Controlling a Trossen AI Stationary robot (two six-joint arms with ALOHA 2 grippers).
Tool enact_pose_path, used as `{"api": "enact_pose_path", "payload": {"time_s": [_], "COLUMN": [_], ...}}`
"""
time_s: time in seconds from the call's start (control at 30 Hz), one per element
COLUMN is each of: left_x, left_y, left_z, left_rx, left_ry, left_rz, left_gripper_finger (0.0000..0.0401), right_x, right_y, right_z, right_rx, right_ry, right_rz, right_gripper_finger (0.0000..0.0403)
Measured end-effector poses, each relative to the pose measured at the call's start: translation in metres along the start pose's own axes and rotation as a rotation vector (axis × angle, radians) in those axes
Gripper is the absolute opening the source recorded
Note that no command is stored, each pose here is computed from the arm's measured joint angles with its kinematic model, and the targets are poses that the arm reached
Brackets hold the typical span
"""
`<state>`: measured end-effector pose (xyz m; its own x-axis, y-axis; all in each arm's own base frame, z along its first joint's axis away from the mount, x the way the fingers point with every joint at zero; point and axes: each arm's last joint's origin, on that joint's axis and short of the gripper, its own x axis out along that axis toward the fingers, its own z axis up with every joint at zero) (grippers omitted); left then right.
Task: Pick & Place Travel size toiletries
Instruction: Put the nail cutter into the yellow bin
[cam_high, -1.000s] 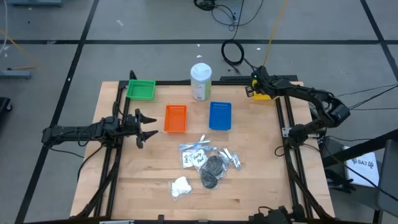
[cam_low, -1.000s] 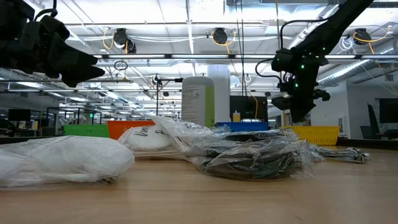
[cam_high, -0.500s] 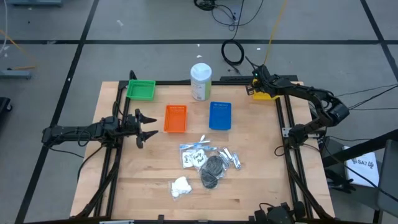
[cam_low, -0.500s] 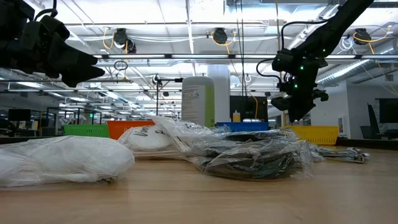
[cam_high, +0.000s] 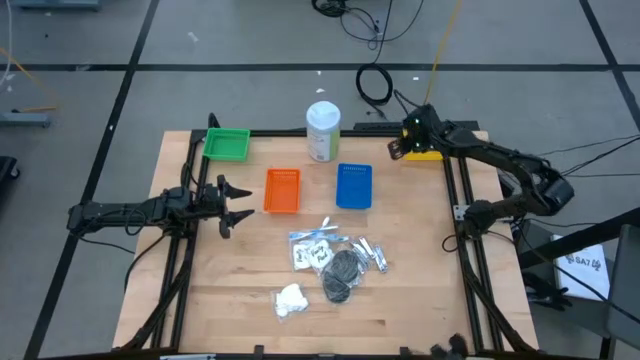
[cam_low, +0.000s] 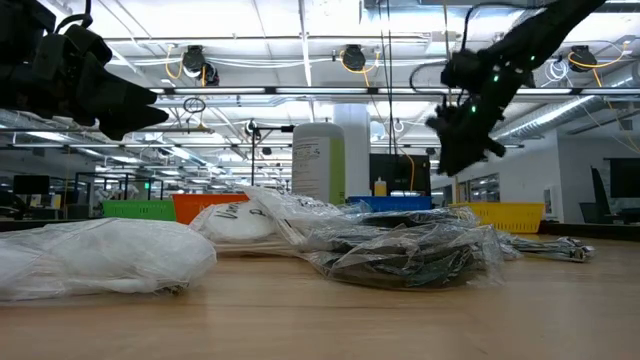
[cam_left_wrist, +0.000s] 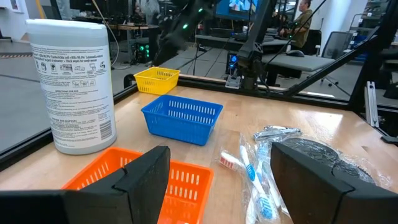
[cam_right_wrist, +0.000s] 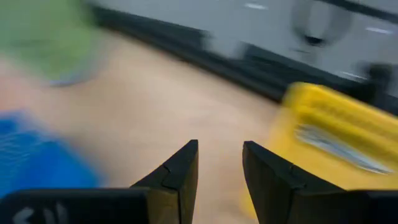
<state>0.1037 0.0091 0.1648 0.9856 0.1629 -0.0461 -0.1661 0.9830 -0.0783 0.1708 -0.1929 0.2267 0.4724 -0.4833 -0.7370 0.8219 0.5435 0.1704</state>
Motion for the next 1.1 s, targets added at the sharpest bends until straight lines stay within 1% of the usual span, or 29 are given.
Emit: {"api": "enact_pose_path", "payload": {"time_s": [0.07, 0.13, 0.27, 0.37, 0.43, 0.53, 0.57, 0.63, 0.67, 0.73, 0.83, 0.9, 0.97, 1.03, 1.1], "left_x": [0.0, 0.0, 0.0, 0.0, 0.0, 0.0, 0.0, 0.0, 0.0, 0.0, 0.0, 0.0, 0.0, 0.0, 0.0], "left_y": [0.0, 0.0, 0.0, 0.0, 0.0, 0.0, 0.0, 0.0, 0.0, 0.0, 0.0, 0.0, 0.0, 0.0, 0.0], "left_z": [0.0, 0.0, 0.0, 0.0, 0.0, 0.0, 0.0, 0.0, 0.0, 0.0, 0.0, 0.0, 0.0, 0.0, 0.0], "left_rx": [0.0, 0.0, 0.0, 0.0, 0.0, 0.0, 0.0, 0.0, 0.0, 0.0, 0.0, 0.0, 0.0, 0.0, 0.0], "left_ry": [0.0, 0.0, 0.0, 0.0, 0.0, 0.0, -0.001, -0.001, 0.0, 0.0, 0.0, 0.0, 0.0, 0.0, 0.0], "left_rz": [0.0, -0.001, 0.0, 0.0, -0.001, -0.001, 0.0, 0.0, -0.001, -0.001, 0.0, -0.001, 0.0, -0.001, -0.001], "left_gripper_finger": [0.0274, 0.0274, 0.0274, 0.0273, 0.0274, 0.0274, 0.0274, 0.0274, 0.0274, 0.0274, 0.0274, 0.0274, 0.0273, 0.0274, 0.0273], "right_x": [-0.011, -0.02, -0.039, -0.056, -0.07, -0.098, -0.108, -0.127, -0.135, -0.153, -0.174, -0.183, -0.186, -0.183, -0.174], "right_y": [0.018, 0.037, 0.075, 0.103, 0.12, 0.144, 0.15, 0.162, 0.168, 0.181, 0.201, 0.215, 0.227, 0.236, 0.24], "right_z": [-0.006, -0.02, -0.059, -0.091, -0.112, -0.14, -0.149, -0.167, -0.175, -0.188, -0.199, -0.204, -0.205, -0.205, -0.203], "right_rx": [-0.044, -0.098, -0.169, -0.206, -0.249, -0.325, -0.348, -0.422, -0.466, -0.546, -0.633, -0.673, -0.697, -0.709, -0.707], "right_ry": [-0.01, -0.009, -0.017, -0.068, -0.127, -0.266, -0.325, -0.428, -0.472, -0.55, -0.62, -0.612, -0.587, -0.535, -0.455], "right_rz": [0.111, 0.216, 0.428, 0.637, 0.818, 1.103, 1.17, 1.233, 1.223, 1.164, 1.063, 1.011, 0.931, 0.817, 0.682], "right_gripper_finger": [0.0112, 0.0113, 0.0114, 0.0114, 0.0114, 0.0114, 0.0114, 0.0114, 0.0115, 0.0117, 0.0136, 0.016, 0.019, 0.0219, 0.0241]}}
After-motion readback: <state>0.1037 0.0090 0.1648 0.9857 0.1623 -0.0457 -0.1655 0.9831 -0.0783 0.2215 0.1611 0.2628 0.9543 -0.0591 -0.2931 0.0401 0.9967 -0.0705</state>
